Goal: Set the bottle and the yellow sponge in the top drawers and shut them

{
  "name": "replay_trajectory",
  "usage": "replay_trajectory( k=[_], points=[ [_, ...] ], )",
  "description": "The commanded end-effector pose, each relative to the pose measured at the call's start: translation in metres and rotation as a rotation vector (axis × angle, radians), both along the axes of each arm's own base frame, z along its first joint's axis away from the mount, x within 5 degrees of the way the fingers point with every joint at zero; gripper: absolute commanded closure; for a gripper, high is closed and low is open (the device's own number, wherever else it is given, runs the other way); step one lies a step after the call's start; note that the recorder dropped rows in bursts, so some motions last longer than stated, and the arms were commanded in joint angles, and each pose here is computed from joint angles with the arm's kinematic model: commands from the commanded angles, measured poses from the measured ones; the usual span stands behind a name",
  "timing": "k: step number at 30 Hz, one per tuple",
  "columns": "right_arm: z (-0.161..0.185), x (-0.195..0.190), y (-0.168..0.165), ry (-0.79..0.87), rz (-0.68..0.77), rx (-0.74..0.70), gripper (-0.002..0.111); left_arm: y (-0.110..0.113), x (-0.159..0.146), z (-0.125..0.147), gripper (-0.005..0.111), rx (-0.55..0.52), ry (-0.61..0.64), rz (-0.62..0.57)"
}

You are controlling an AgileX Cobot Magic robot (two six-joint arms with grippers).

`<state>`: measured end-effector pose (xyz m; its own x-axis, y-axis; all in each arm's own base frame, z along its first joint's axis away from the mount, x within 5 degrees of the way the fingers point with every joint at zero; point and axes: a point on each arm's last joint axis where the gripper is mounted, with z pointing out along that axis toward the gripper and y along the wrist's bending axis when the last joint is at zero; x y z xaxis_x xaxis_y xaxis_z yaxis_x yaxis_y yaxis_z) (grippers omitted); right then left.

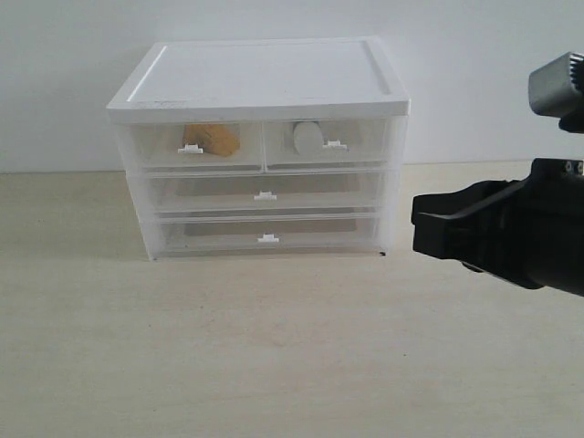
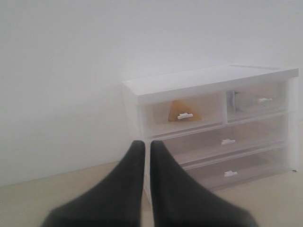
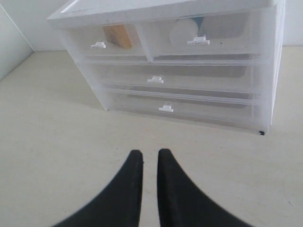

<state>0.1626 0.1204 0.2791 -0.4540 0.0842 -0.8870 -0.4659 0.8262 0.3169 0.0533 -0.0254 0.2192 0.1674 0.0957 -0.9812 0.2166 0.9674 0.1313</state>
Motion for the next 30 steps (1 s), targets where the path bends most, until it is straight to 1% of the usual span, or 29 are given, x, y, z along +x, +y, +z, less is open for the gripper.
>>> replay_trajectory(
  k=[1,4,6,7,8,9,10,11,12,13,14,15,17,18,20,23,26,30],
  points=[
    [0.001,0.0,-0.001,-0.01,-0.003,0.001,0.1,-0.001,0.0,-0.001,0.103,-0.01,0.0,-0.014],
    [0.001,0.0,-0.001,-0.01,-0.003,0.001,0.1,-0.001,0.0,-0.001,0.103,-0.006,0.0,-0.01],
    [0.001,0.0,-0.001,-0.01,-0.003,0.001,0.1,0.0,0.0,-0.001,0.103,0.027,-0.008,-0.001],
    [0.001,0.0,-0.001,-0.01,-0.003,0.001,0.1,-0.001,0.0,-0.001,0.103,0.027,-0.008,-0.002],
    [0.001,0.0,-0.001,-0.01,-0.003,0.001,0.1,-0.001,0.0,-0.004,0.103,0.093,0.011,0.002],
    [0.001,0.0,-0.001,-0.01,-0.003,0.001,0.1,-0.001,0.0,-0.006,0.103,0.129,0.029,0.004],
    [0.001,0.0,-0.001,-0.01,-0.003,0.001,0.1,0.0,0.001,-0.014,0.103,0.236,0.091,0.019],
    [0.001,0.0,-0.001,-0.01,-0.003,0.001,0.1,0.002,0.001,-0.02,0.103,0.266,0.152,0.036],
    [0.001,0.0,-0.001,-0.01,-0.003,0.001,0.1,0.008,0.002,-0.025,0.103,0.233,0.225,0.087],
    [0.001,0.0,-0.001,-0.01,-0.003,0.001,0.1,0.014,0.002,-0.028,0.103,0.167,0.268,0.151],
    [0.001,0.0,-0.001,-0.01,-0.003,0.001,0.1,0.019,0.002,-0.028,0.103,0.078,0.286,0.212],
    [0.001,0.0,-0.001,-0.01,-0.003,0.001,0.1,0.023,0.002,-0.027,0.103,-0.041,0.291,0.26],
    [0.001,0.0,-0.001,-0.01,-0.003,0.001,0.1,0.029,0.002,-0.027,0.103,-0.112,0.298,0.321],
    [0.001,0.0,-0.001,-0.01,-0.003,0.001,0.1,0.03,0.002,-0.029,0.103,-0.115,0.317,0.339],
    [0.001,0.0,-0.001,-0.01,-0.003,0.001,0.1,0.033,0.0,-0.034,0.103,-0.087,0.366,0.373],
    [0.001,0.0,-0.001,-0.01,-0.003,0.001,0.1,0.034,0.0,-0.034,0.103,-0.095,0.367,0.379],
    [0.001,0.0,-0.001,-0.01,-0.003,0.001,0.1,0.033,0.0,-0.034,0.103,-0.139,0.378,0.371],
    [0.001,0.0,-0.001,-0.01,-0.003,0.001,0.1,0.033,0.0,-0.034,0.103,-0.136,0.378,0.371]
  ],
)
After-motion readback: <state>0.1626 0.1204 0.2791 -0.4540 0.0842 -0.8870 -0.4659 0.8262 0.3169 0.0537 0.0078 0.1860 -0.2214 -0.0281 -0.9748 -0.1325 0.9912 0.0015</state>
